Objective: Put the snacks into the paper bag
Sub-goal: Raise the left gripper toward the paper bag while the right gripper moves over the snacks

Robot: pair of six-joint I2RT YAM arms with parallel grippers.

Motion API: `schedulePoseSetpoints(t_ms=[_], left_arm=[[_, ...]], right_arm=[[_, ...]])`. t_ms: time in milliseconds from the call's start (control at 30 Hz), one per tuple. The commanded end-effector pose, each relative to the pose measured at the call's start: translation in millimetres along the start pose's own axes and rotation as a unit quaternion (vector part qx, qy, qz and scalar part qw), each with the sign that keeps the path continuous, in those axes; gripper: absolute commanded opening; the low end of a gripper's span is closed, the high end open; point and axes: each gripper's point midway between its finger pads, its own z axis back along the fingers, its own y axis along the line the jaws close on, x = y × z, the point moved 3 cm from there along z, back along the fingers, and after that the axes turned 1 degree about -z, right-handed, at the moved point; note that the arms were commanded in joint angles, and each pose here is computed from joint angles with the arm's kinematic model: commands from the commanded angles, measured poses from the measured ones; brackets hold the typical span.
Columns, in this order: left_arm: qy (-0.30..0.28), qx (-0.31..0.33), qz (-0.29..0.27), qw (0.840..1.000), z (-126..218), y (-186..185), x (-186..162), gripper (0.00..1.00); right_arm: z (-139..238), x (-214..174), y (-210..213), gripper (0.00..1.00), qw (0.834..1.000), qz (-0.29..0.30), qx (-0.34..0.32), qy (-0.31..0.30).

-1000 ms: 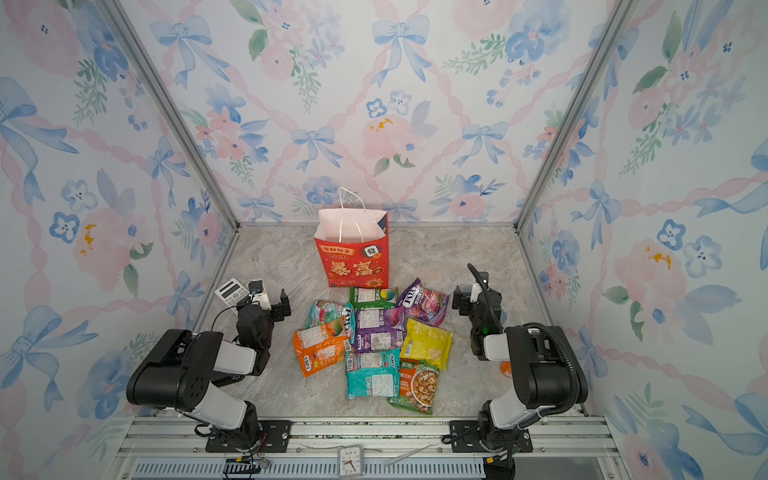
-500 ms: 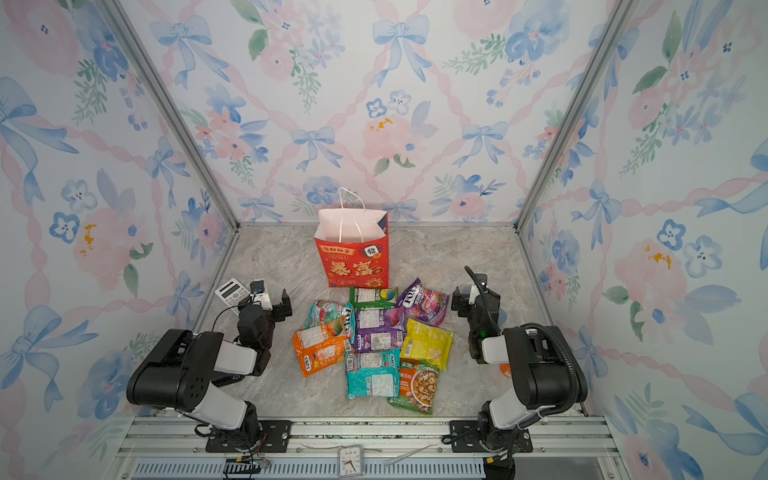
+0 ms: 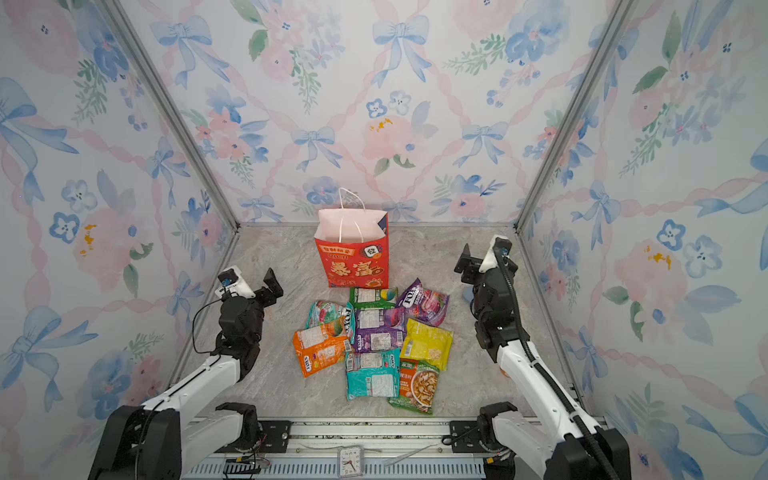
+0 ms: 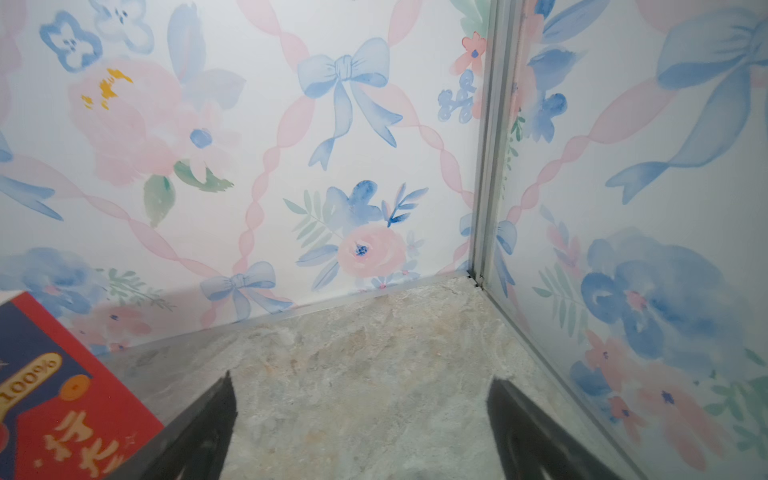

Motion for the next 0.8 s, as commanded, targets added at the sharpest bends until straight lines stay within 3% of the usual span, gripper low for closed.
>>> schedulePoseSetpoints(t_ms=[0,100,267,467,600,767], left_arm=[[0.005,-0.040,0.125,0.991,15.9,-8.7,7.0,0.98],[-0.009,-0.040,0.106,0.994,21.9,-10.5,30.4,0.98],[0.030,-0.035,0.061,0.997,20.7,-19.2,60.6,0.98],[0.078,-0.075,0.041,0.993,6.4,-51.1,93.5,0.95],[0.124,-0.129,0.016,0.984,-15.0,-85.1,112.8,0.92],[0.199,-0.183,-0.012,0.963,-48.9,-122.1,121.1,0.86]], right_arm=[[11.5,-35.2,-14.8,0.97,0.994,-0.088,0.019,0.058],[13.0,-33.6,-21.0,0.96,0.986,-0.151,0.068,0.033],[11.3,-45.9,-14.0,0.97,0.990,-0.059,0.022,0.128],[13.8,-61.9,9.1,0.97,0.980,0.008,0.033,0.198],[9.2,-78.2,19.7,0.97,0.963,0.029,0.045,0.264],[12.0,-98.2,31.6,0.97,0.949,0.052,0.066,0.304]])
